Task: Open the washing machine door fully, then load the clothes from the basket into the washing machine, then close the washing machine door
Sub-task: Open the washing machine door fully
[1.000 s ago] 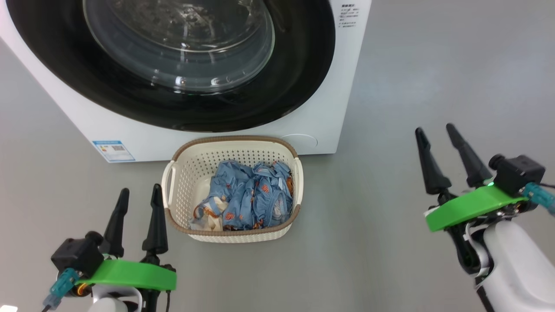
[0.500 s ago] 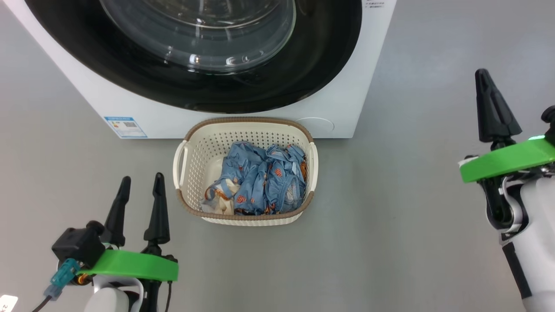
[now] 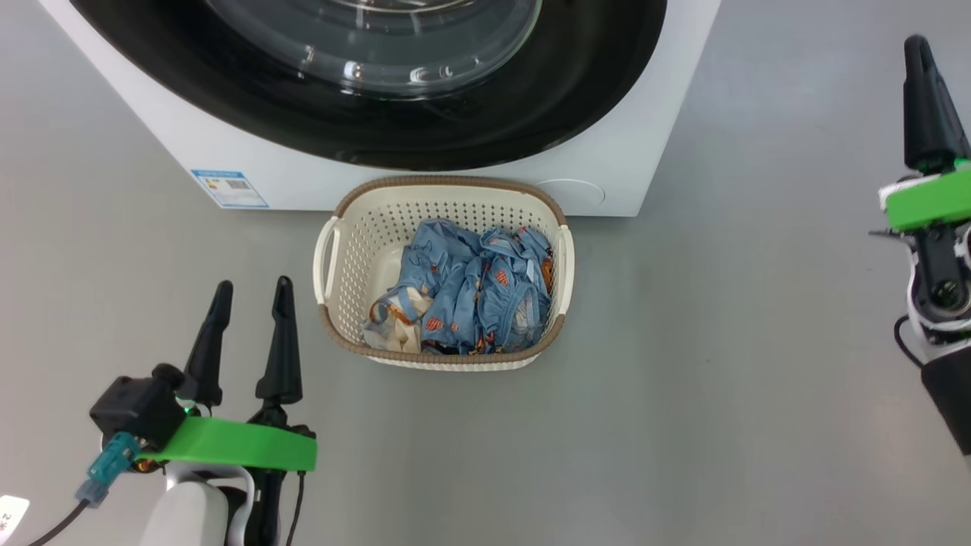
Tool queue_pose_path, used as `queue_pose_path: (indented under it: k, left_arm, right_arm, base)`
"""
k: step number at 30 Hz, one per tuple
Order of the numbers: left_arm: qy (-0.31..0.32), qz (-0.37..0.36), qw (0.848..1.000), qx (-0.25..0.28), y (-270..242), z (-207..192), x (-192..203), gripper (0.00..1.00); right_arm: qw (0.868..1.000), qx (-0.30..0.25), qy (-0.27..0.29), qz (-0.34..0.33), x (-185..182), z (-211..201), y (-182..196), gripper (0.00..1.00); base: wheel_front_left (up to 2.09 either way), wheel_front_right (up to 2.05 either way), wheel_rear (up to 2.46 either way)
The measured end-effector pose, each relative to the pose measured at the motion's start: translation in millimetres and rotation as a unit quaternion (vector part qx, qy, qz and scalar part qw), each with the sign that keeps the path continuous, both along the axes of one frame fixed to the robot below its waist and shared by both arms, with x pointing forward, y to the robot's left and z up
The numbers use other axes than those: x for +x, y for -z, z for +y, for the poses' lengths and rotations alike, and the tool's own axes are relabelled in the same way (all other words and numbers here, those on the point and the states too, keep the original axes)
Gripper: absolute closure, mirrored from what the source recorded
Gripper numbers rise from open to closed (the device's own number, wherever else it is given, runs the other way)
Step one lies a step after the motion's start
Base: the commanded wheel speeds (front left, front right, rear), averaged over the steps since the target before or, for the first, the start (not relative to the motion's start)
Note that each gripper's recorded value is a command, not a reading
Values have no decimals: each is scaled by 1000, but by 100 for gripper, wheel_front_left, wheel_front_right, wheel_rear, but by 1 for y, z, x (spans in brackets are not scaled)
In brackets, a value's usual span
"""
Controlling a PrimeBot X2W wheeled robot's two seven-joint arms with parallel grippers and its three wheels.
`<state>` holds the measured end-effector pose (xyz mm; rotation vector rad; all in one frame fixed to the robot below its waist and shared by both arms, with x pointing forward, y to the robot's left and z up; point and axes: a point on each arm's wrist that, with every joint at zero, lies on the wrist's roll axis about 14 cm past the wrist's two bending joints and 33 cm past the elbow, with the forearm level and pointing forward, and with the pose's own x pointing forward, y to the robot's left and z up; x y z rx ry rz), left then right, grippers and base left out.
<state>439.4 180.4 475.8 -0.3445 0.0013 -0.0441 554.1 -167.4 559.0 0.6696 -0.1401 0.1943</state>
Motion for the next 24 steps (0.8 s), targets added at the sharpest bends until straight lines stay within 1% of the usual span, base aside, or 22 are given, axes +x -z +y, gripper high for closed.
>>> queue_pose_path:
  k: [5, 7, 12, 16, 24]
  left_arm:
    - [-3, 8, 1000, 2, 6, 3, 1, 0]
    - [-5, 11, 1000, 2, 9, 4, 1, 0]
    - [-10, 8, 1000, 5, 8, 9, 9, 0]
    - [-14, 0, 1000, 5, 5, 12, 13, 0]
    - [-22, -4, 1000, 10, 6, 18, 21, 0]
  right_arm:
    - [997, 70, -32, 26, 18, 6, -4, 100]
    - [994, 90, -44, 36, 24, 9, -5, 100]
    - [988, 114, -86, 54, 43, 23, -9, 100]
    - [986, 113, -111, 59, 55, 36, -11, 100]
    - [971, 159, -151, 94, 78, 55, -2, 100]
  base:
    - [0, 0, 0]
    - [0, 0, 0]
    - [0, 0, 0]
    - [0, 0, 0]
    - [0, 0, 0]
